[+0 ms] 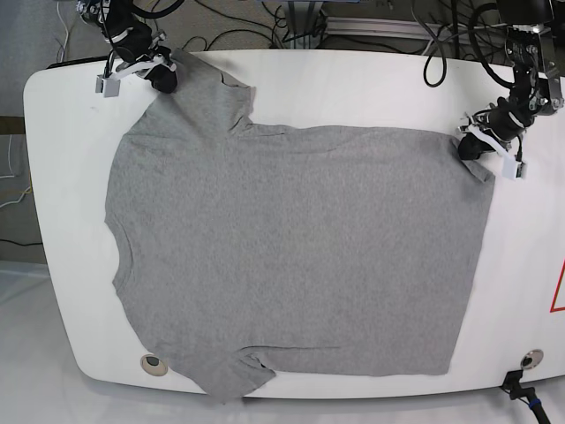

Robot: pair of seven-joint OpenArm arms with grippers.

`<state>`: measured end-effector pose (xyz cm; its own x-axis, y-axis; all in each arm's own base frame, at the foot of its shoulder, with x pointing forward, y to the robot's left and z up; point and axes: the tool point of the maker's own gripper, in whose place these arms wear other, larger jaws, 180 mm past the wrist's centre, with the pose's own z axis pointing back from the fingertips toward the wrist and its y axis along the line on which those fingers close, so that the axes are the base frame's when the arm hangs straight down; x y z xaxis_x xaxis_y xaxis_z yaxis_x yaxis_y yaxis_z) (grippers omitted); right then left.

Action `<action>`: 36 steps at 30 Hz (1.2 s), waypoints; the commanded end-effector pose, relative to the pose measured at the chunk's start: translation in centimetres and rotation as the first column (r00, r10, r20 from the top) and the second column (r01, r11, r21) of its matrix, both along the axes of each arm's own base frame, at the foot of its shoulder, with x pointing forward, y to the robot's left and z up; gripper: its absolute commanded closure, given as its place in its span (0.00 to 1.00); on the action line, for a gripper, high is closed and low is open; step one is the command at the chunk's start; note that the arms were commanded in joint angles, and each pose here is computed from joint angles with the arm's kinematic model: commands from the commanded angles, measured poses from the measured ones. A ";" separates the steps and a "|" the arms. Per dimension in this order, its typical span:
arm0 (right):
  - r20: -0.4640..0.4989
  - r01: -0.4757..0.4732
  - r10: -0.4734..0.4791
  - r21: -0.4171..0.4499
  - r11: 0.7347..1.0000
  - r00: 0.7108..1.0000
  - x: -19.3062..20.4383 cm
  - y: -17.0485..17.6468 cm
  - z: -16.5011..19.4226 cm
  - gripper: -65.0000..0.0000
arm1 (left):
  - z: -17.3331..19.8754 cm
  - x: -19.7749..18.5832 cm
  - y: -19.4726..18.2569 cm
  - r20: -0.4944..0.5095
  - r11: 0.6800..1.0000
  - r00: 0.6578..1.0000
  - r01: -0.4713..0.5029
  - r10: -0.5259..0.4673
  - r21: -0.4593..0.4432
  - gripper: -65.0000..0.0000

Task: Fold the T-shirt properly
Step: 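Pull the shirt edge toward the arms with both grippers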

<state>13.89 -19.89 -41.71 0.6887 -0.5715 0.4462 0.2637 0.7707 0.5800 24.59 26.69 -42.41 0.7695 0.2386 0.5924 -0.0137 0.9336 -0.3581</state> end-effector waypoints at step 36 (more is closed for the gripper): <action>0.215 0.028 0.049 -0.340 0.940 0.975 3.7 -6.2 8.1 1.00 | 5.8 1.3 2.3 0.183 0.971 0.982 -0.006 -0.039 0.238 1.00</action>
